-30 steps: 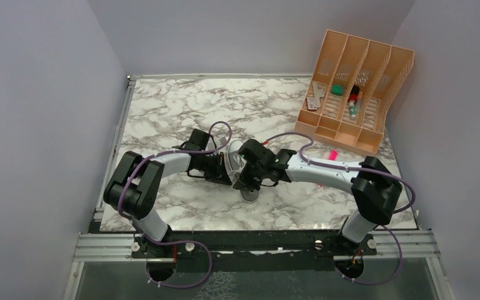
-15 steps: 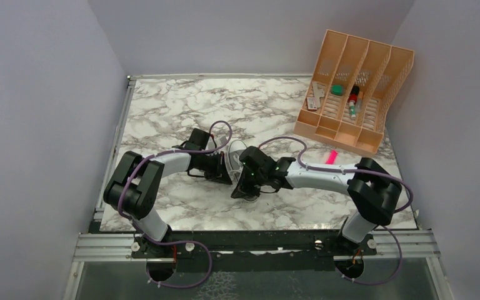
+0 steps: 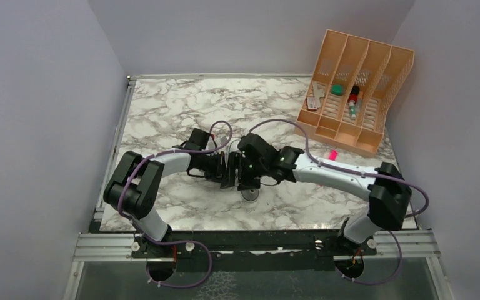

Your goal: Tie the shoes

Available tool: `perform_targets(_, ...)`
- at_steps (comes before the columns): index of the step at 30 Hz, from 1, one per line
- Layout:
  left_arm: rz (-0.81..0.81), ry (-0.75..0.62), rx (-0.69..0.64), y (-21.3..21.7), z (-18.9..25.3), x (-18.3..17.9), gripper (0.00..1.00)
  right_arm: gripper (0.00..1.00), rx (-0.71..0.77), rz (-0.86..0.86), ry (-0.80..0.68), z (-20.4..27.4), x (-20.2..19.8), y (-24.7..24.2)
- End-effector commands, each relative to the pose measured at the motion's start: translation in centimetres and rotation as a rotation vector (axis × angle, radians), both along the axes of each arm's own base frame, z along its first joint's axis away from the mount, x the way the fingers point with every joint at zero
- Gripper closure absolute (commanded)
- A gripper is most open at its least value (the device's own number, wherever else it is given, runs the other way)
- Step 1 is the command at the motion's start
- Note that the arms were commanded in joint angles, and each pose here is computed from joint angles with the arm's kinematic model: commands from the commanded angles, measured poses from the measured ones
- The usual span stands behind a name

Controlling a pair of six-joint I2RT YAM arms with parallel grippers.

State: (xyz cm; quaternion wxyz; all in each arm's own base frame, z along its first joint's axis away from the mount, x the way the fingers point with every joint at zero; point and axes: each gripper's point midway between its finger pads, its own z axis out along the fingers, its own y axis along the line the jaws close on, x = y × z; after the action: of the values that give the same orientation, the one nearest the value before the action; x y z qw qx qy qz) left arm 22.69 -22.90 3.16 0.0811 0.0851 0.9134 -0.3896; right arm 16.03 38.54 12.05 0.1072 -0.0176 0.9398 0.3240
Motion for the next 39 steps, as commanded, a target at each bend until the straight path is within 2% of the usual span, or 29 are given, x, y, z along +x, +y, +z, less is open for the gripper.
perform_targets(1,-0.04,-0.03,-0.04,-0.7,0.9,0.3,1.0,0.28,-0.023,0.109,-0.165,4.6,1.0,-3.3)
perform_targets(6,-0.033,-0.015,-0.028,-0.5,0.6,0.0,1.0,0.27,0.138,0.129,-0.178,5.5,6.1,-7.3)
perform_targets(9,-0.025,0.004,-0.028,-0.6,0.5,-0.1,1.0,0.34,0.275,0.168,-0.106,4.1,8.6,-9.1)
perform_targets(15,-0.008,0.023,-0.025,-0.6,0.6,0.0,1.0,0.4,0.418,0.309,-0.005,1.0,10.4,-8.9)
perform_targets(22,0.01,0.044,-0.027,-0.8,0.8,0.3,1.0,0.42,0.4,0.376,0.004,-1.8,11.3,-8.8)
perform_targets(25,0.012,0.052,-0.032,-1.0,0.9,0.3,1.0,0.45,0.418,0.39,0.013,-2.0,11.3,-8.6)
perform_targets(33,0.013,0.056,-0.027,-1.0,0.8,0.0,1.0,0.43,0.454,0.39,0.045,-2.3,12.0,-7.8)
perform_targets(39,0.015,0.055,-0.022,-1.0,0.8,-0.2,1.0,0.47,0.491,0.379,0.051,-1.9,12.0,-7.4)
